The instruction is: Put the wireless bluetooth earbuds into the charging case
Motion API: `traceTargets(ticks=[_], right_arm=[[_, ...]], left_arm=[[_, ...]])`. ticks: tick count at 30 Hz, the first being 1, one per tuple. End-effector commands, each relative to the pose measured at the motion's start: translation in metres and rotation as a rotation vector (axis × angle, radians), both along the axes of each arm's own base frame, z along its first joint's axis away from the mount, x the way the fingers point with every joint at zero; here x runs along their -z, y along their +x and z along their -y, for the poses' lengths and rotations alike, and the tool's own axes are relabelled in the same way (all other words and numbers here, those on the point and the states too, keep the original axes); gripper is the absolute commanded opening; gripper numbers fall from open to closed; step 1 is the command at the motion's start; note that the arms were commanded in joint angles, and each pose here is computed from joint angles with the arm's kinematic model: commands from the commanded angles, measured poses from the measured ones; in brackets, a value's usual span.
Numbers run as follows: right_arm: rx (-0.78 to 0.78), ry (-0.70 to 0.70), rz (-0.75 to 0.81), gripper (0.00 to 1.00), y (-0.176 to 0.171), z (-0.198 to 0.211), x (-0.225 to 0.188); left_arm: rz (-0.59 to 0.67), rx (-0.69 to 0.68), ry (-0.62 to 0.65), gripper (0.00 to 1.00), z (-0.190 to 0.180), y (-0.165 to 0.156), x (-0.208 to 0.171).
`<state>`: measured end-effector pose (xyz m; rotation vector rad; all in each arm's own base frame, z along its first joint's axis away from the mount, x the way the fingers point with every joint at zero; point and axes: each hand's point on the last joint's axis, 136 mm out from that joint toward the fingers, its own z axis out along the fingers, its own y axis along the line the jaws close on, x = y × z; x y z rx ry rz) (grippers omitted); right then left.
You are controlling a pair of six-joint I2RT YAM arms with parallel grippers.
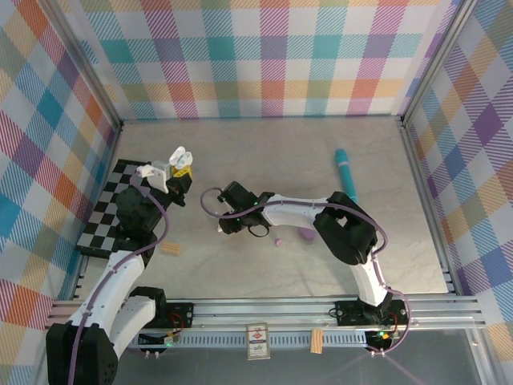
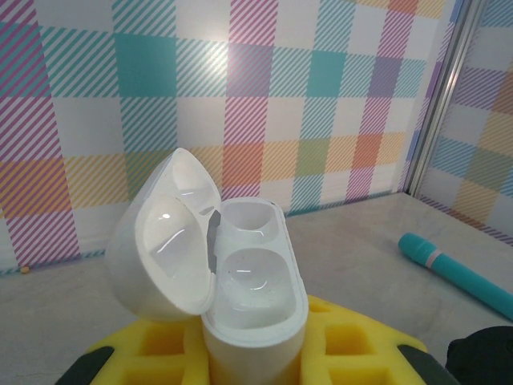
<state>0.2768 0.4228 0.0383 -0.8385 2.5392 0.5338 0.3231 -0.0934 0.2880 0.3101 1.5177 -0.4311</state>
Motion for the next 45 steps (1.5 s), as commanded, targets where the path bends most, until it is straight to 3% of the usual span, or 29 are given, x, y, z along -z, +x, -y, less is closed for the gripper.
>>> traceTargets(ticks=[1, 7, 19, 35, 37, 40, 45], right_arm=[[-0.025, -0.029, -0.017, 0.42, -0.001, -0.001, 0.004], [-0.04, -0.057, -0.04, 0.47, -0.004, 0.0, 0.014], [-0.079, -0.183, 0.039, 0.28, 0.003, 0.021, 0.017], [-0.45, -0.283, 0.134, 0.28, -0.022, 0.105, 0.012], [-0.424, -0.254, 0.114, 0.31, -0.019, 0.109, 0.006], [-0.306, -0.099, 0.056, 0.44, -0.013, 0.1, -0.018], [-0.008, 0.069, -0.091, 0.57, -0.001, 0.069, -0.043]], left_arm=[[0.05, 0.011, 0.016, 0.0, 0.0, -0.004, -0.019], [0.047, 0.032, 0.021, 0.0, 0.003, -0.005, -0.019], [0.042, 0.066, 0.023, 0.0, 0.008, -0.009, -0.019], [0.02, 0.12, 0.047, 0.0, 0.016, -0.017, -0.017], [0.014, 0.122, 0.047, 0.0, 0.016, -0.017, -0.016], [0.015, 0.111, 0.045, 0.0, 0.014, -0.016, -0.017], [0.016, 0.02, 0.01, 0.0, 0.001, -0.011, -0.018]])
